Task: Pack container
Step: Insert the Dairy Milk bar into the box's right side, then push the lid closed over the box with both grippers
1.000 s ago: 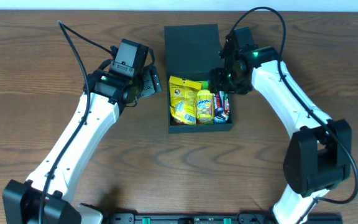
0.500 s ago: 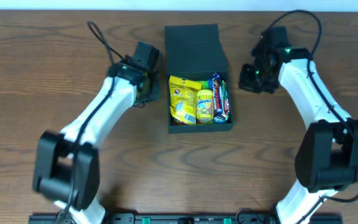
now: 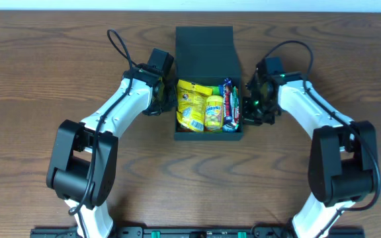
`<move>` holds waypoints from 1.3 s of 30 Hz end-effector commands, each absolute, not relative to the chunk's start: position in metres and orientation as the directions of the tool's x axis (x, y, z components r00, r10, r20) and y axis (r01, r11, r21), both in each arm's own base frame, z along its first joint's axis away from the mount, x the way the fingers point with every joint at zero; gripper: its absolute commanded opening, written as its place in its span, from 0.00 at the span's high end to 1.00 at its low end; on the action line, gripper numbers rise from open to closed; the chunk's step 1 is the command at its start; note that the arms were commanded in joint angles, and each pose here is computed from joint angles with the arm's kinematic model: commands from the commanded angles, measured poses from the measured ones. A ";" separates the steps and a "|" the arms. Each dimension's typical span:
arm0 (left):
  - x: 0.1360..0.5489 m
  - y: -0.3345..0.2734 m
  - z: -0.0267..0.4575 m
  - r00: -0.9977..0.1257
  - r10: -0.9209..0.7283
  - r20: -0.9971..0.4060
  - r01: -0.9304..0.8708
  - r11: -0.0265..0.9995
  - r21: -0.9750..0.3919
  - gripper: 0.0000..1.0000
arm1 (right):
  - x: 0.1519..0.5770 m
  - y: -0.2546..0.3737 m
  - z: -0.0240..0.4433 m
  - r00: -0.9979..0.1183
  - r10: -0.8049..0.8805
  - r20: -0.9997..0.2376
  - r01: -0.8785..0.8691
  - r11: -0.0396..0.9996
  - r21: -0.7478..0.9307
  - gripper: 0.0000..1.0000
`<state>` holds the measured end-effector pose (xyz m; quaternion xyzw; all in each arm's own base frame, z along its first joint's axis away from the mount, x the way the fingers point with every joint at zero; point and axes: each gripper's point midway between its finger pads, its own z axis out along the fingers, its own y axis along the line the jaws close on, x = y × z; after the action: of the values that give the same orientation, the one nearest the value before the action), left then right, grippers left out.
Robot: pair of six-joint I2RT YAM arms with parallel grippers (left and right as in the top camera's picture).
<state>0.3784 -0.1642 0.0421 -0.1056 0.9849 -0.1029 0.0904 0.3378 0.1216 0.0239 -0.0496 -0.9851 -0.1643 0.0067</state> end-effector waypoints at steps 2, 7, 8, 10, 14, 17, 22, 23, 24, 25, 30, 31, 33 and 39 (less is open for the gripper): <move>0.381 -0.162 0.042 -0.957 -0.250 -0.150 -0.213 0.950 -0.227 0.94 | 0.332 0.139 0.029 -0.997 0.067 0.036 0.075 0.927 0.367 0.98; 0.398 -0.144 0.045 -0.934 -0.304 -0.186 -0.256 0.935 -0.244 0.94 | 0.364 0.118 0.033 -0.987 0.151 -0.051 0.121 0.917 0.381 0.99; 0.404 -0.140 0.046 -0.927 -0.319 -0.196 -0.265 0.929 -0.259 0.94 | 0.373 0.114 0.034 -0.983 0.166 -0.083 0.122 0.913 0.389 0.99; 0.420 -0.138 0.052 -0.912 -0.347 -0.219 -0.266 0.907 -0.328 0.94 | 0.395 0.107 0.039 -0.967 0.201 -0.158 0.119 0.902 0.416 0.99; 0.452 -0.152 0.059 -0.897 -0.376 -0.233 -0.214 0.829 -0.516 0.94 | 0.427 0.110 0.053 -0.933 0.245 -0.263 0.090 0.867 0.490 0.98; 0.466 -0.157 0.048 -0.895 -0.394 -0.209 -0.207 0.782 -0.588 0.94 | 0.442 0.107 0.049 -0.915 0.272 -0.297 0.096 0.863 0.497 0.98; 0.475 -0.168 0.026 -0.905 -0.401 -0.143 -0.230 0.742 -0.629 0.94 | 0.458 0.112 0.027 -0.927 0.282 -0.248 0.115 0.841 0.528 0.99; 0.478 -0.171 0.022 -0.909 -0.396 -0.132 -0.228 0.736 -0.637 0.94 | 0.463 0.114 0.022 -0.931 0.285 -0.230 0.121 0.831 0.542 0.99; 0.481 -0.172 0.020 -0.907 -0.403 -0.124 -0.238 0.732 -0.638 0.94 | 0.467 0.116 0.019 -0.933 0.287 -0.218 0.123 0.823 0.555 0.99; 0.485 -0.173 0.018 -0.906 -0.408 -0.115 -0.246 0.726 -0.642 0.94 | 0.473 0.118 0.018 -0.935 0.285 -0.211 0.117 0.810 0.575 0.99; 0.503 -0.188 0.016 -0.915 -0.396 -0.077 -0.235 0.679 -0.695 0.94 | 0.498 0.127 0.022 -0.929 0.291 -0.227 0.094 0.782 0.616 0.99; 0.506 -0.193 0.018 -0.920 -0.385 -0.073 -0.223 0.667 -0.711 0.94 | 0.501 0.130 0.024 -0.930 0.287 -0.229 0.083 0.772 0.630 0.99; 0.512 -0.198 0.021 -0.924 -0.375 -0.074 -0.207 0.655 -0.727 0.94 | 0.506 0.135 0.031 -0.927 0.278 -0.252 0.047 0.753 0.656 0.99; 0.534 -0.202 0.045 -0.926 -0.342 -0.162 -0.105 0.642 -0.759 0.94 | 0.524 0.146 0.065 -0.902 0.246 -0.356 -0.118 0.652 0.749 0.99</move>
<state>0.5223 -0.1931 0.0240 -0.1559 0.9038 -0.3771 0.1292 0.5216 0.1351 0.0444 -0.0651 -0.9052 -0.3601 -0.2160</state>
